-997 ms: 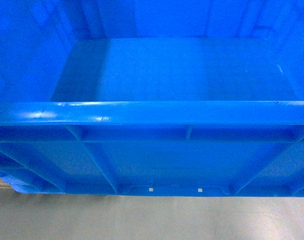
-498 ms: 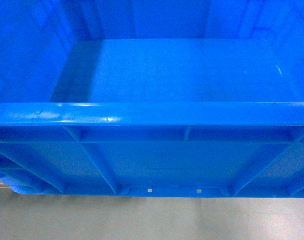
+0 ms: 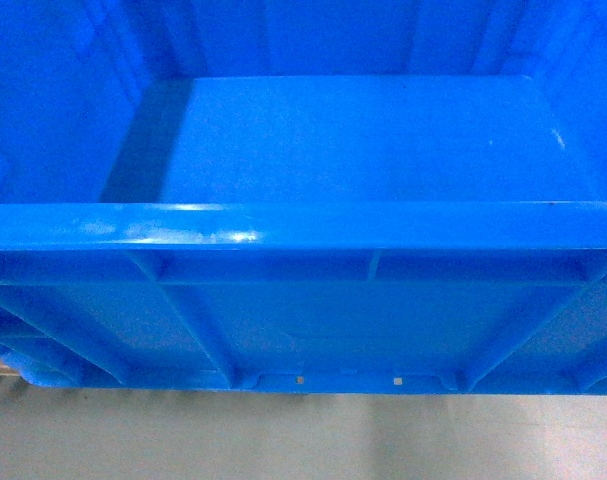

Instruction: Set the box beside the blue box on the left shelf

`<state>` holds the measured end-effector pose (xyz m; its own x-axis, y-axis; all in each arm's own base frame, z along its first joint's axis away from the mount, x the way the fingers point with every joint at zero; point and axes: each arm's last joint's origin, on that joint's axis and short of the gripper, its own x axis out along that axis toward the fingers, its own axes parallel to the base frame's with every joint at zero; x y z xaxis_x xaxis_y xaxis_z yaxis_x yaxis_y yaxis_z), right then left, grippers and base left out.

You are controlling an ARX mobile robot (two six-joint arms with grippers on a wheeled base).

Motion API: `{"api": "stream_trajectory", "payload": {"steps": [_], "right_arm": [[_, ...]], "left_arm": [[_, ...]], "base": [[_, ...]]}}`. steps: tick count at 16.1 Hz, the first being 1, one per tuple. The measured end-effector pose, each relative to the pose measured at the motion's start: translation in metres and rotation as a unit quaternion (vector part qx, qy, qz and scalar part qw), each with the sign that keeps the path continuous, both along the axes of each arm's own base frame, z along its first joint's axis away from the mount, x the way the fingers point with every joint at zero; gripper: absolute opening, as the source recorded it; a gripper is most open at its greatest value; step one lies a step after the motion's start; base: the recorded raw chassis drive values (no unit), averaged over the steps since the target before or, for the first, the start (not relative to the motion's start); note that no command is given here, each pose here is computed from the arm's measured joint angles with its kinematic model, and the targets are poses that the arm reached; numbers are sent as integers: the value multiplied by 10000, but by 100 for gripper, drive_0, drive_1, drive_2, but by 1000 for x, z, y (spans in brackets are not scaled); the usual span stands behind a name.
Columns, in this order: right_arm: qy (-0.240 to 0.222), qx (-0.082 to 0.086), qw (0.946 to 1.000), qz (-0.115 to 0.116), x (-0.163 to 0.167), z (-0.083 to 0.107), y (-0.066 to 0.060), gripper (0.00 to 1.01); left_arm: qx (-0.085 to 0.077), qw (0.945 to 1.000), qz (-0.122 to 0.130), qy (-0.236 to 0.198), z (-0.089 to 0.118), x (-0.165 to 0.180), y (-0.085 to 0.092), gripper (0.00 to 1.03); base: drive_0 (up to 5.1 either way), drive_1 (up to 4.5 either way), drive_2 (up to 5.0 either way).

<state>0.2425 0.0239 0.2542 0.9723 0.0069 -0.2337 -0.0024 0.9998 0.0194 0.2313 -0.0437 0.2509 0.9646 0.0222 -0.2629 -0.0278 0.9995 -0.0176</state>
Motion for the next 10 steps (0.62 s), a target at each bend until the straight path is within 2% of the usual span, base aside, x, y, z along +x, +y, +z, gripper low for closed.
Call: {"api": "stream_trajectory", "payload": {"steps": [10], "right_arm": [[9, -2, 10000, -6, 0, 0, 0, 21]], "left_arm": [[0, 10000, -6, 0, 0, 0, 0, 18]], "base": [[-506, 240, 240]]}}
